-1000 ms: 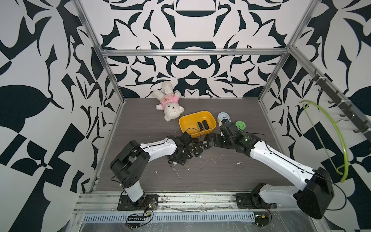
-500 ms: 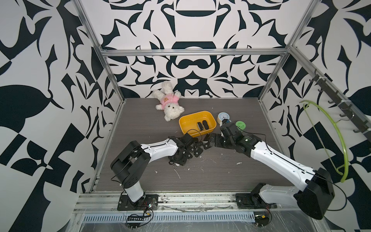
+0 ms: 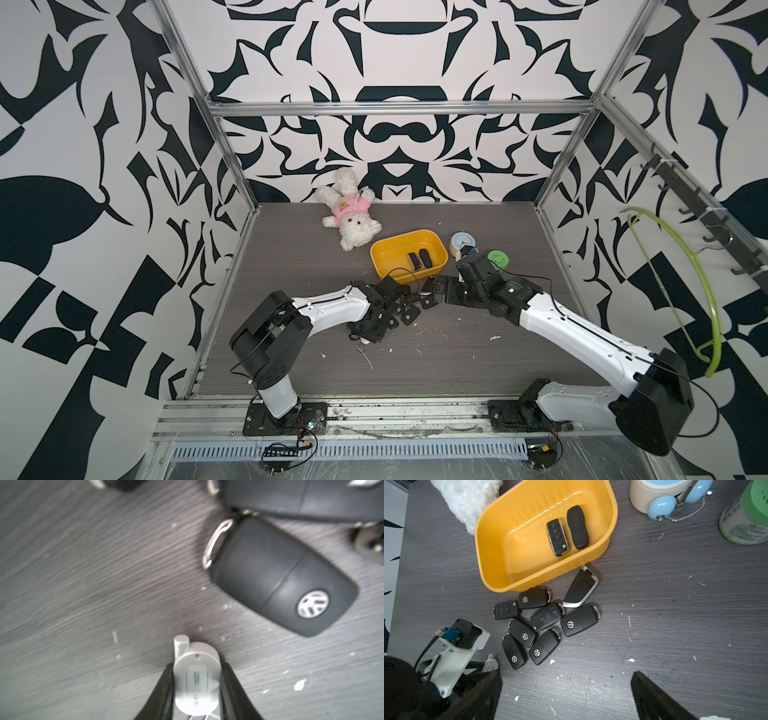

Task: Place the car key into the storage box
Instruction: Pick up the car key from the center of the board, then place the car key in the storage box.

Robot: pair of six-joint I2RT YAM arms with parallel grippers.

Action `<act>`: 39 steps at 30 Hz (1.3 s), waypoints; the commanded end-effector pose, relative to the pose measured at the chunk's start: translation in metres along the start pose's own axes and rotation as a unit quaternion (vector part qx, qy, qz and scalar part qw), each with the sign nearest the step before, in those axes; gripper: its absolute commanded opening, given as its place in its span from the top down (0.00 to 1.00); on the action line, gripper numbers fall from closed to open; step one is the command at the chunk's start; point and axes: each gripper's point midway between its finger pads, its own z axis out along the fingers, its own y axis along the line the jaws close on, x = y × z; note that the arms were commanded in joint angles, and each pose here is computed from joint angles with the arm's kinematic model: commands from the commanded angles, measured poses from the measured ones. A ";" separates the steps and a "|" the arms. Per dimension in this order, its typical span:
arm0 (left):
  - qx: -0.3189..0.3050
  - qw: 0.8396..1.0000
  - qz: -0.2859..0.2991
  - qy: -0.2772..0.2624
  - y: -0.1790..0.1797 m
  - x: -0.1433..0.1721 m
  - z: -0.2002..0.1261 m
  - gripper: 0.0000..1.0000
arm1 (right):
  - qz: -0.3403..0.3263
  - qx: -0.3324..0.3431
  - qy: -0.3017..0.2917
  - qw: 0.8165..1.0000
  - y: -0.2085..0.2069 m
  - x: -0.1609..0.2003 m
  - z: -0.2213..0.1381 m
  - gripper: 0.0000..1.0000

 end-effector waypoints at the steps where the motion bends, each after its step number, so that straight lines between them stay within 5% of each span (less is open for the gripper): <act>1: -0.012 1.000 0.005 -0.020 0.007 -0.007 -0.031 0.95 | -0.008 0.009 -0.008 1.000 -0.003 -0.002 -0.003 0.00; 10: 0.010 0.993 -0.032 -0.116 0.006 -0.062 -0.093 1.00 | -0.011 0.019 -0.014 1.000 -0.005 -0.005 -0.005 0.00; 20: -0.009 0.958 -0.116 -0.261 0.010 -0.172 -0.144 1.00 | -0.009 0.025 -0.017 0.999 -0.007 -0.006 -0.005 0.00; 29: 0.000 0.948 -0.190 -0.256 0.020 -0.232 -0.115 1.00 | -0.007 0.027 -0.018 0.999 -0.010 -0.004 -0.006 0.00; 39: 0.017 0.934 -0.272 -0.232 0.029 -0.249 -0.064 1.00 | -0.001 0.030 -0.017 0.999 -0.017 0.002 -0.008 0.00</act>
